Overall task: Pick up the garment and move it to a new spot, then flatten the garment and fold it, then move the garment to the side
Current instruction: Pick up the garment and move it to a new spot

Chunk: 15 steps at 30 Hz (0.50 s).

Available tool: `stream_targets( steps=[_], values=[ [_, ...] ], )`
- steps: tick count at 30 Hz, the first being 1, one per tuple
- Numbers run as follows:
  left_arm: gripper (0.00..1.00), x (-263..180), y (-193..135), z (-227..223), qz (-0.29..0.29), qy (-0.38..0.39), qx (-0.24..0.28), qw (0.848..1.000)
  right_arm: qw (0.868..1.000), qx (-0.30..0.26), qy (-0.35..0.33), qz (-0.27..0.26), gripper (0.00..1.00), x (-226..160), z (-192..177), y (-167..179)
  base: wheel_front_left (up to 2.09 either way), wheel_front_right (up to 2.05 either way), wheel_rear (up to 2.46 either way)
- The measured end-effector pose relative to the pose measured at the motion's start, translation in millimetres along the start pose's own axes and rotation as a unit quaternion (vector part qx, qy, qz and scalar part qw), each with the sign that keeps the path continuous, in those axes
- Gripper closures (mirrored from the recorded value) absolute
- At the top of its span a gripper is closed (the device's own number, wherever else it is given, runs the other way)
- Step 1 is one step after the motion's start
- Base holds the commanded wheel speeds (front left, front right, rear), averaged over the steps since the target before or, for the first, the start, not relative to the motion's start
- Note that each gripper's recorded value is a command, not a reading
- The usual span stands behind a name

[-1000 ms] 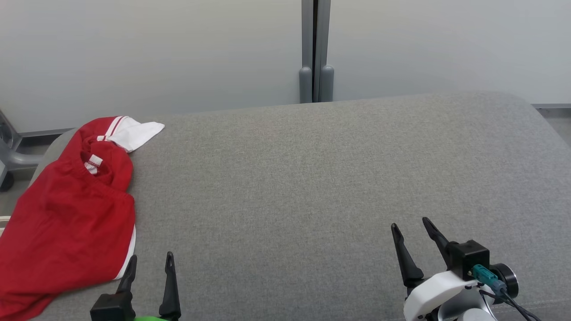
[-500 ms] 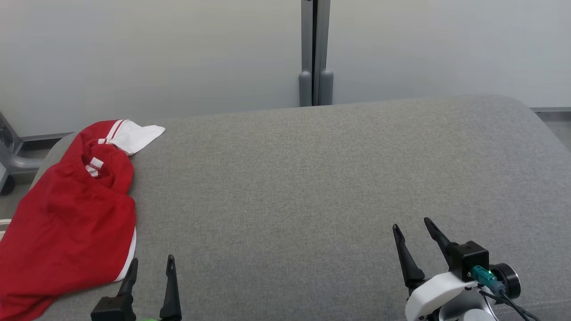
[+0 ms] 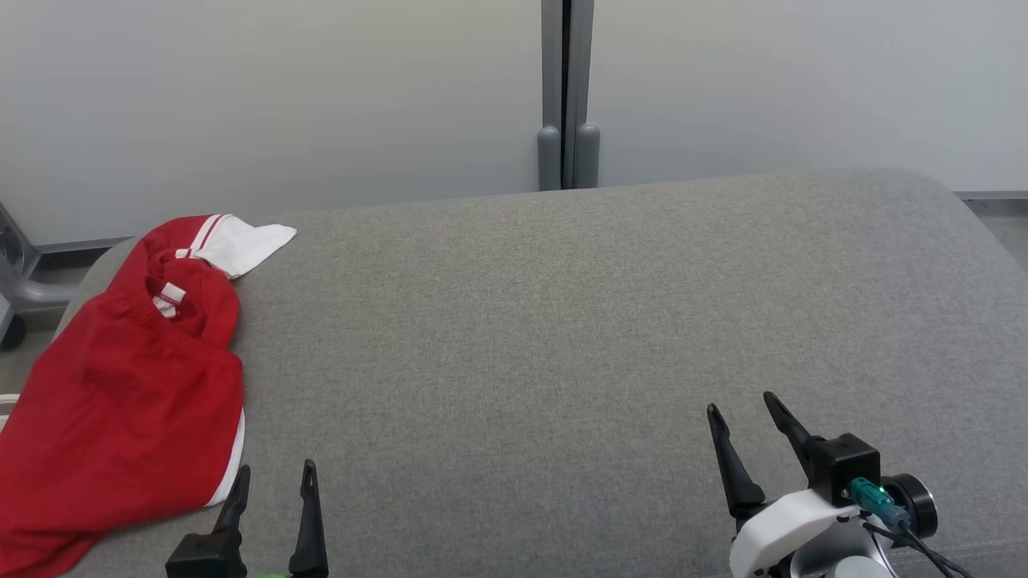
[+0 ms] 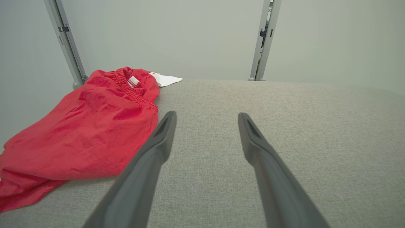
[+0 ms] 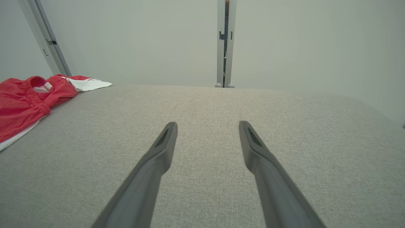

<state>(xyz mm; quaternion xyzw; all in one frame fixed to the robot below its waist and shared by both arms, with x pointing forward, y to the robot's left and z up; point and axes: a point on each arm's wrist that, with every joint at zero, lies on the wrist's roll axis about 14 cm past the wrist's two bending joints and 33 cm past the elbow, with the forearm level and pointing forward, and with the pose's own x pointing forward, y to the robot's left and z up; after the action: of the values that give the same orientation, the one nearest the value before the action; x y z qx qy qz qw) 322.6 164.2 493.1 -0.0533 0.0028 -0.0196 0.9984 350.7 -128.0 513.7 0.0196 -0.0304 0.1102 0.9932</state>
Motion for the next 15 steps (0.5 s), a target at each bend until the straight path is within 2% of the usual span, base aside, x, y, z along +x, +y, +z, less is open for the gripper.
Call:
stream_targets(
  steps=[15],
  values=[
    [0.00,-4.7,7.0,-0.5,0.011,0.003,0.003,1.000,1.000,0.000,0.003,0.008,0.00,3.8,-1.6,4.6,0.00,0.00,0.00]
  ],
)
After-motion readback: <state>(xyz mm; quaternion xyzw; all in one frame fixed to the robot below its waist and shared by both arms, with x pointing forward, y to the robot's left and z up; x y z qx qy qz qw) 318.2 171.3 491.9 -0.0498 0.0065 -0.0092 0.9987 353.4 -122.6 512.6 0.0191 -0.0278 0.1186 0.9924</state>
